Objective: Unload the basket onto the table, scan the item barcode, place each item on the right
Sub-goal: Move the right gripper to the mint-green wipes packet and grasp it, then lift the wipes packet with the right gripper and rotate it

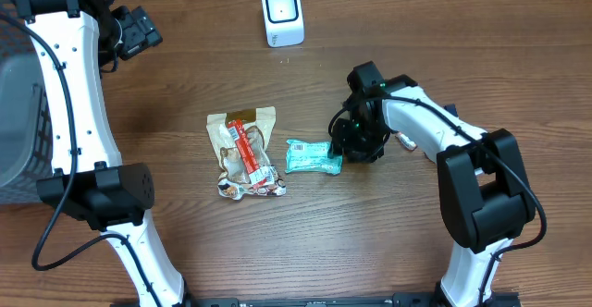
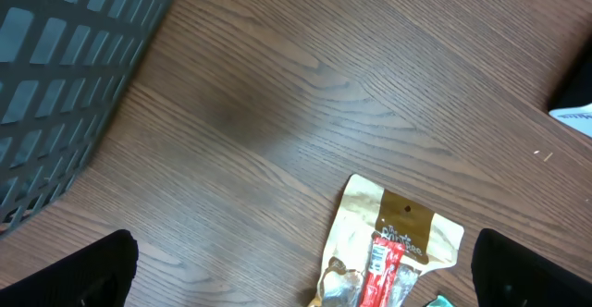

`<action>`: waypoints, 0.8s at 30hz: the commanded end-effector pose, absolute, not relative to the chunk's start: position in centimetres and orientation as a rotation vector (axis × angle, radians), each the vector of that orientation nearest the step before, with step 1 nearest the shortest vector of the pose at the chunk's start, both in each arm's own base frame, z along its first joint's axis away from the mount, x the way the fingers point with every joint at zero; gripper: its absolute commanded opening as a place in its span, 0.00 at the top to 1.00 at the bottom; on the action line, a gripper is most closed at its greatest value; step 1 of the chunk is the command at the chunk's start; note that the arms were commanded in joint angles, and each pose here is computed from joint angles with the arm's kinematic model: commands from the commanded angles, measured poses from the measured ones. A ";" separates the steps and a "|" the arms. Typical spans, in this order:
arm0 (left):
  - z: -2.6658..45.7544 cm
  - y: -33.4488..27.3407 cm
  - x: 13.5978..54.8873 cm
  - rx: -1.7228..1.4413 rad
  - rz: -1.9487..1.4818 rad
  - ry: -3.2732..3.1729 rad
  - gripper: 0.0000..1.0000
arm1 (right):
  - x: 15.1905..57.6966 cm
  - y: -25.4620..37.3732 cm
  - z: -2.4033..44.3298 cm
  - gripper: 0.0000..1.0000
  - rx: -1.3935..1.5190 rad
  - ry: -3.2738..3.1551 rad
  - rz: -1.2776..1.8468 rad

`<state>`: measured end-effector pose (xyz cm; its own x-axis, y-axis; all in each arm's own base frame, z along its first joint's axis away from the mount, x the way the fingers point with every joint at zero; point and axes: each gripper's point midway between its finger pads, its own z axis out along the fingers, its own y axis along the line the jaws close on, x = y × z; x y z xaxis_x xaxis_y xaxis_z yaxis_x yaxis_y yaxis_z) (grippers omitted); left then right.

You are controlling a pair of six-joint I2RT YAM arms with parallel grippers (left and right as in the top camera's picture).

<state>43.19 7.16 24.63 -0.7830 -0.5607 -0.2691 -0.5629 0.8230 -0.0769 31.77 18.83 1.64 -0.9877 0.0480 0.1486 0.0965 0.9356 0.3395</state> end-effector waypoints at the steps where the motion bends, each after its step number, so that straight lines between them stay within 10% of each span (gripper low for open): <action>1: 24.6 6.8 43.1 -0.825 0.013 2.740 0.00 | 31.5 19.0 1.9 0.56 -0.105 -2.970 -0.552; 10: 24.6 6.8 43.1 -0.825 0.013 2.740 0.00 | 31.0 18.8 -0.3 0.68 -0.132 -2.983 -0.569; 16: 24.6 6.8 43.1 -0.825 0.013 2.740 0.00 | 30.7 19.6 0.0 0.96 -0.088 -2.955 -0.656; 24: 24.6 6.8 43.1 -0.825 0.013 2.740 0.00 | 31.8 22.3 7.0 0.96 0.167 -2.799 -1.251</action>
<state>43.18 7.16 24.63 -0.7831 -0.5607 -0.2688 -0.5629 0.8230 -0.0768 30.99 21.22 2.77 -0.9914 -0.0610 0.1161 0.0205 0.8024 0.5964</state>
